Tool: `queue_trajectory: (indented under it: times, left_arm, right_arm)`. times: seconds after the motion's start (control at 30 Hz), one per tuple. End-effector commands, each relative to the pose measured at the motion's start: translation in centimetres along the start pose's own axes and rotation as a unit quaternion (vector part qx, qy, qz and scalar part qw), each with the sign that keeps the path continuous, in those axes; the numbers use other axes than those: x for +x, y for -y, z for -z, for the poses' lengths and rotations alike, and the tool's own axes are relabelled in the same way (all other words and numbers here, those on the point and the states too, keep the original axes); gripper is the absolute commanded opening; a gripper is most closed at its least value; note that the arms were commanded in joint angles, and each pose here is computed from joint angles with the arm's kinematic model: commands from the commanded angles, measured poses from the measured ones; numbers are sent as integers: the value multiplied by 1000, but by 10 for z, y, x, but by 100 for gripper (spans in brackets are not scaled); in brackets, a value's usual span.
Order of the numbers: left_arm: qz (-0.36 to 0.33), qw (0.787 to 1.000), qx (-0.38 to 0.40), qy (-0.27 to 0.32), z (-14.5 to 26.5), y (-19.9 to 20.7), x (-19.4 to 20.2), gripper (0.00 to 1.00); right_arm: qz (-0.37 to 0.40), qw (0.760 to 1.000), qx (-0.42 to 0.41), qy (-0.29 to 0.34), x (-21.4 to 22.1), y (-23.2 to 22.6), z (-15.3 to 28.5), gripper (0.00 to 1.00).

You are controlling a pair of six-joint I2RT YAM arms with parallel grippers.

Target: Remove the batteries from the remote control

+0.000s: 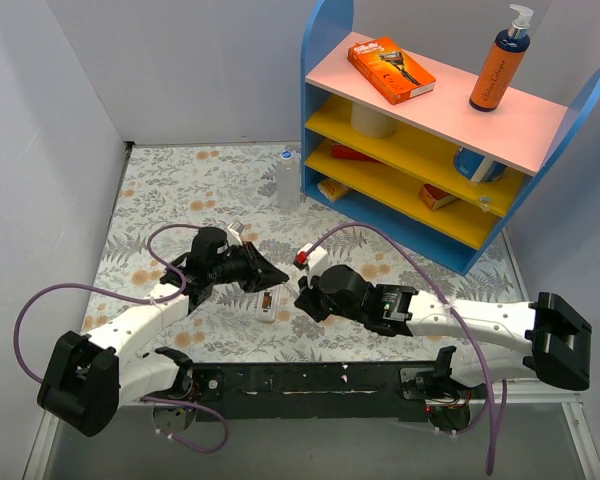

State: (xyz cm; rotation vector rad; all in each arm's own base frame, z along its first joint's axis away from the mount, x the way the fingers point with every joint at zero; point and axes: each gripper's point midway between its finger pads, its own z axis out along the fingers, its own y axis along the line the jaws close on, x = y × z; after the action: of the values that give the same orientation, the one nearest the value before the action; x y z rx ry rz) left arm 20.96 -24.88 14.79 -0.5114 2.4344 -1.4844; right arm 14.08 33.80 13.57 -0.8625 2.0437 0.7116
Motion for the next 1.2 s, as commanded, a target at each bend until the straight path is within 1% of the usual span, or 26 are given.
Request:
queue_trajectory:
  times: [0.0,0.03,0.07,0.1,0.13,0.17,0.2,0.23,0.27,0.33,0.37,0.4,0.43,0.47,0.53,0.57,0.6,0.7,0.73,0.8,0.83,0.93,0.97,1.17]
  left_arm:
    - [-12,1000,-16,15,2,7,-8,34]
    - [-17,999,-23,20,2,7,-11,49]
    - [-15,999,-42,19,3,3,-11,74]
    - [-46,998,-42,28,6,14,-17,80]
    - [-55,996,-57,34,6,15,-23,83]
    - [-58,993,-95,45,9,5,-28,84]
    - [-68,990,-114,55,11,2,-34,85]
    - [-98,985,-125,68,12,11,-46,85]
    - [-98,976,-173,86,16,-5,-54,85]
    - [-127,966,-203,97,18,-5,-67,83]
    - [-125,960,-233,91,16,-19,-71,83]
    - [-132,953,-254,102,17,-25,-79,82]
    - [-138,948,-268,102,16,-31,-83,81]
    - [-161,943,-276,91,11,-35,-87,81]
    - [-179,941,-277,70,3,-37,-89,77]
    - [-201,938,-276,62,1,-32,-93,76]
    - [-203,936,-283,46,-5,-37,-94,75]
    - [-225,943,-246,1,-17,-28,-85,73]
    - [-223,950,-218,-25,-23,-21,-75,73]
    - [-223,955,-189,-44,-34,-17,-71,71]
    - [-221,960,-162,-62,-39,-11,-65,70]
    - [-197,964,-155,-84,-48,-21,-57,67]
    - [-193,966,-141,-95,-51,-20,-53,67]
    - [-170,969,-132,-124,-60,-36,-40,66]
  right_arm:
    - [-13,997,10,74,-37,0,17,1]
    - [-17,997,5,76,-37,-1,19,1]
    - [-18,997,10,70,-36,0,21,1]
    - [-20,998,23,55,-29,6,23,1]
    - [-22,998,27,48,-30,8,25,1]
    - [-25,999,34,27,-20,11,27,1]
    - [-28,999,32,18,-17,12,28,1]
    - [-31,999,34,12,-14,13,29,1]
    - [-38,999,33,4,-10,13,30,1]
    - [-42,999,30,-17,-1,14,33,1]
    - [-42,998,31,-25,3,15,34,1]
    - [-43,998,36,-39,10,17,37,1]
    - [-44,997,38,-44,13,19,38,1]
    - [-45,997,40,-49,16,20,40,1]
    - [-49,996,47,-61,24,24,47,1]
    - [-50,996,49,-63,27,25,50,1]
    - [-52,996,48,-62,27,26,55,1]
    - [-59,995,45,-65,29,27,65,1]
    - [-59,995,50,-69,31,29,68,1]
    - [-61,995,56,-57,27,32,73,1]
    - [-61,995,58,-52,25,33,74,1]
    - [-64,996,58,-37,16,34,78,1]
    - [-63,996,60,-35,15,34,79,1]
    - [-57,996,61,-31,10,35,80,1]
